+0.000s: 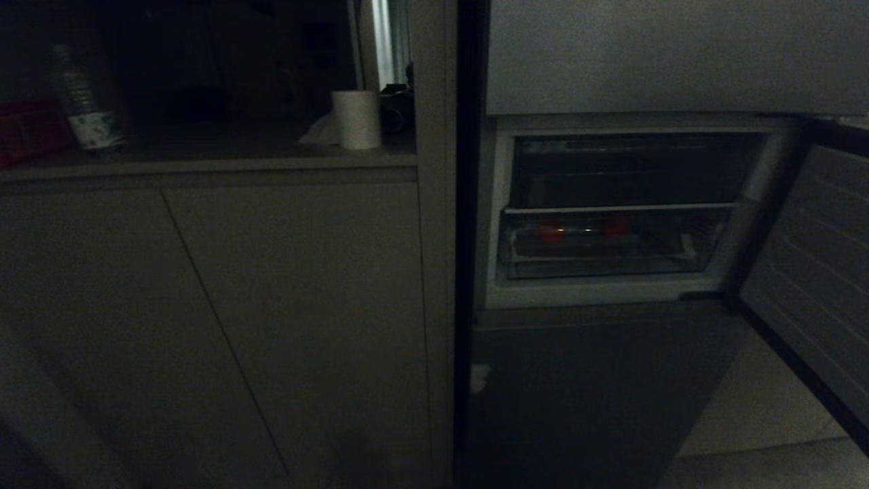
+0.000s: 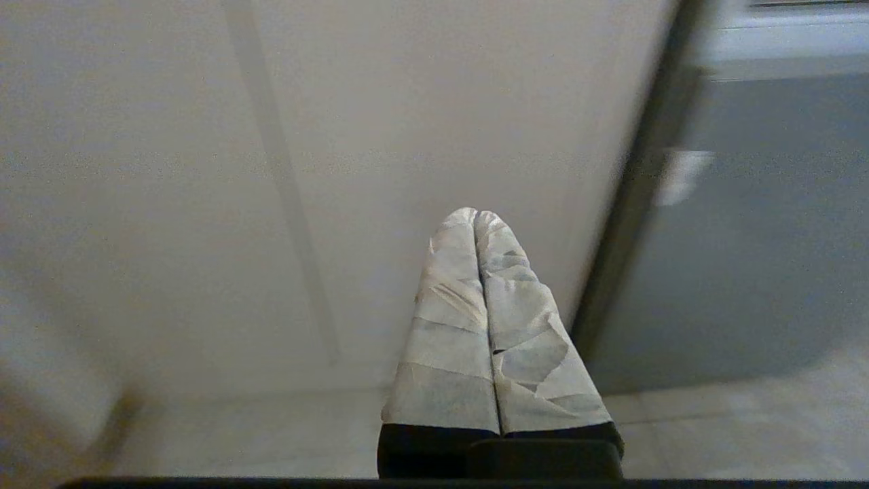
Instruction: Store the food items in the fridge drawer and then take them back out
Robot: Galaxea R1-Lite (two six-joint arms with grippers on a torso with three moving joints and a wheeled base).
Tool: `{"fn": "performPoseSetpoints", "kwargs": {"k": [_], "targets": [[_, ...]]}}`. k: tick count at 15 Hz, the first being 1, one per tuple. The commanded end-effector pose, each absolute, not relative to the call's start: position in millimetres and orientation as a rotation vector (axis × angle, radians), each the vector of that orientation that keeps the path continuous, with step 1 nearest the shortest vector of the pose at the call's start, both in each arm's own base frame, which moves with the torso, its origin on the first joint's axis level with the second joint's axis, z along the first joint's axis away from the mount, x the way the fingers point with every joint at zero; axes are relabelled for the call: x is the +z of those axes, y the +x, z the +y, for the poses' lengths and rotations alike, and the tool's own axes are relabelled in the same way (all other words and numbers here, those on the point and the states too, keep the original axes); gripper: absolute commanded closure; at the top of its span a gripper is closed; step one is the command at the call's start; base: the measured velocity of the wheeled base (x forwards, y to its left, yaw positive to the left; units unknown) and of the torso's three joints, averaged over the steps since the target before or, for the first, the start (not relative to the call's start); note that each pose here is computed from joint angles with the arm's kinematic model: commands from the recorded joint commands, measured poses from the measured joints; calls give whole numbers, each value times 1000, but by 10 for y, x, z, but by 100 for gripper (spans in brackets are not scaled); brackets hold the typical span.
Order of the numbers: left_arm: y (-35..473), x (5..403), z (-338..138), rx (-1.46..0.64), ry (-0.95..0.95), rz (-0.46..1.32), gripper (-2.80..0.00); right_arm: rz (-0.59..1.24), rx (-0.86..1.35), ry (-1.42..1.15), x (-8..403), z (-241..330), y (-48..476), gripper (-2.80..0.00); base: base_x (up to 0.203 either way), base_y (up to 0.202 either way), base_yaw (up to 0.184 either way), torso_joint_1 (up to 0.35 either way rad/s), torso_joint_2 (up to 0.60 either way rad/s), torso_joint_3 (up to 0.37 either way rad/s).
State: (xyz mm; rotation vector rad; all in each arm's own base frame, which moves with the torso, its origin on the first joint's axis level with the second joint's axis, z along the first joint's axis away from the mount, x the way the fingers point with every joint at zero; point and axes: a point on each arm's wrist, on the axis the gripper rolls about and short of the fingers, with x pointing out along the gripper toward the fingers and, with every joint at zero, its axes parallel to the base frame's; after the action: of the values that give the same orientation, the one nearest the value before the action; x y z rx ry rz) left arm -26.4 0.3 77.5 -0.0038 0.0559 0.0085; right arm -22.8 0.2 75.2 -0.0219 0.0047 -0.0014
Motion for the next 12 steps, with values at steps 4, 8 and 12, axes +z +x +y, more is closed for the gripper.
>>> {"fn": "performPoseSetpoints", "kwargs": {"k": [4, 8, 12], "targets": [[-264, 776, 4, 9, -4, 57, 0, 0, 2, -20, 756, 2, -230, 0, 2, -7, 171, 2, 3, -1], [-264, 776, 4, 9, -4, 57, 0, -23, 55, -120, 824, 15, -241, 0, 1, -4, 53, 1, 0, 1], [-264, 776, 4, 9, -4, 57, 0, 119, 162, -112, 1357, 36, -31, 0, 0, 0, 0, 0, 0, 0]]}}
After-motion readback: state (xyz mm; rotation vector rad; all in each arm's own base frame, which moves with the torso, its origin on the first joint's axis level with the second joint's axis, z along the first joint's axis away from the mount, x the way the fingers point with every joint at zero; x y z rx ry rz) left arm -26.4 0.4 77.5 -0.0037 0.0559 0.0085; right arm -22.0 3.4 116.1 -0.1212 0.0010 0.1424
